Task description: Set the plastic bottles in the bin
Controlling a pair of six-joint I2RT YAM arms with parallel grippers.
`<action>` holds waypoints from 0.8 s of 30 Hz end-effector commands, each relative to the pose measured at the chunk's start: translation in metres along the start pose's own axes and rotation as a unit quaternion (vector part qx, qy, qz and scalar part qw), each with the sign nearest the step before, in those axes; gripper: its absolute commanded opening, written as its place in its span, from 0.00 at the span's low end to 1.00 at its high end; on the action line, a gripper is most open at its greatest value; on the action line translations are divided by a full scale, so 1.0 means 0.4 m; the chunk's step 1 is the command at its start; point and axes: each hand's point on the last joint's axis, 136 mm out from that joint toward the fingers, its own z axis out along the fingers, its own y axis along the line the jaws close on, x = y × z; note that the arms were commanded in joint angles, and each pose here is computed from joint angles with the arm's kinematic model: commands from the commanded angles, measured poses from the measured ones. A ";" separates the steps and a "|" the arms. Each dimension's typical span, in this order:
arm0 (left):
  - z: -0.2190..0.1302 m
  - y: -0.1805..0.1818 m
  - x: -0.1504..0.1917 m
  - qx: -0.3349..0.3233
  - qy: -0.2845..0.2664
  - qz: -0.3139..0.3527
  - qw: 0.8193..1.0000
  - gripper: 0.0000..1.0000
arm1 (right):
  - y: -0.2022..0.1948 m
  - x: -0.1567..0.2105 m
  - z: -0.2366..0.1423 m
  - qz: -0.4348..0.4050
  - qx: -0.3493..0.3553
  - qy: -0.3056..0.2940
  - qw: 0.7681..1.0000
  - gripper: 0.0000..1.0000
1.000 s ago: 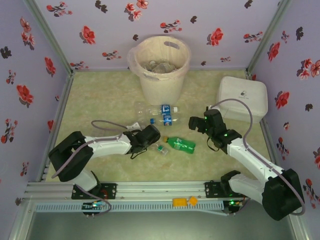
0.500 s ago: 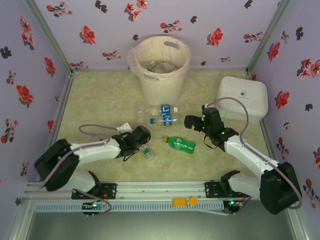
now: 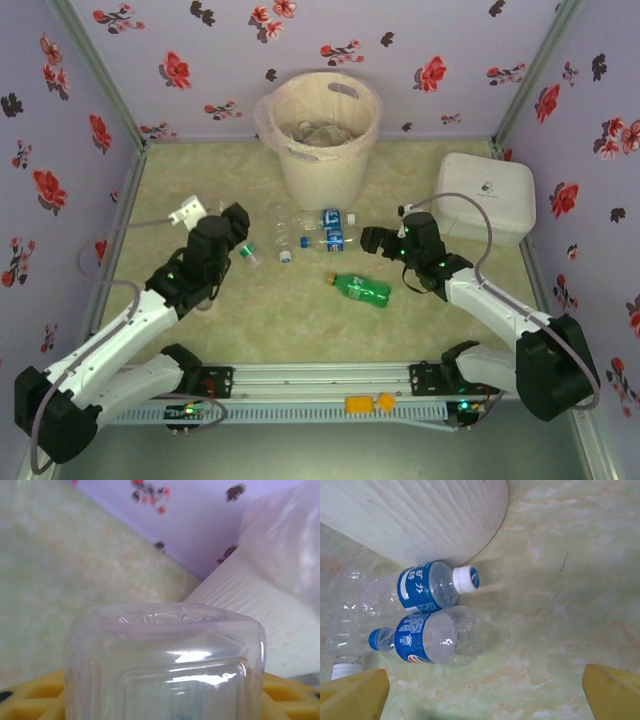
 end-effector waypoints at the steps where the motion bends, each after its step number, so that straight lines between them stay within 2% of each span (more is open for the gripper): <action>1: 0.002 -0.120 -0.118 0.058 -0.041 0.072 0.995 0.13 | 0.039 -0.025 0.004 0.011 -0.034 -0.006 0.999 1.00; 8: 0.081 -0.388 -0.207 0.182 -0.006 0.127 0.975 0.09 | 0.064 -0.012 0.001 0.011 -0.056 0.004 0.998 1.00; 12: 0.130 -0.519 -0.238 0.231 0.001 0.143 0.962 0.08 | 0.066 -0.005 -0.010 0.013 -0.058 0.002 0.998 1.00; 18: 0.205 -0.673 -0.273 0.280 0.002 0.162 0.946 0.09 | 0.053 0.002 -0.030 0.011 -0.048 -0.004 0.999 1.00; 24: 0.290 -0.759 -0.254 0.301 0.012 0.200 0.932 0.08 | 0.048 0.004 -0.042 0.008 -0.044 -0.004 0.999 1.00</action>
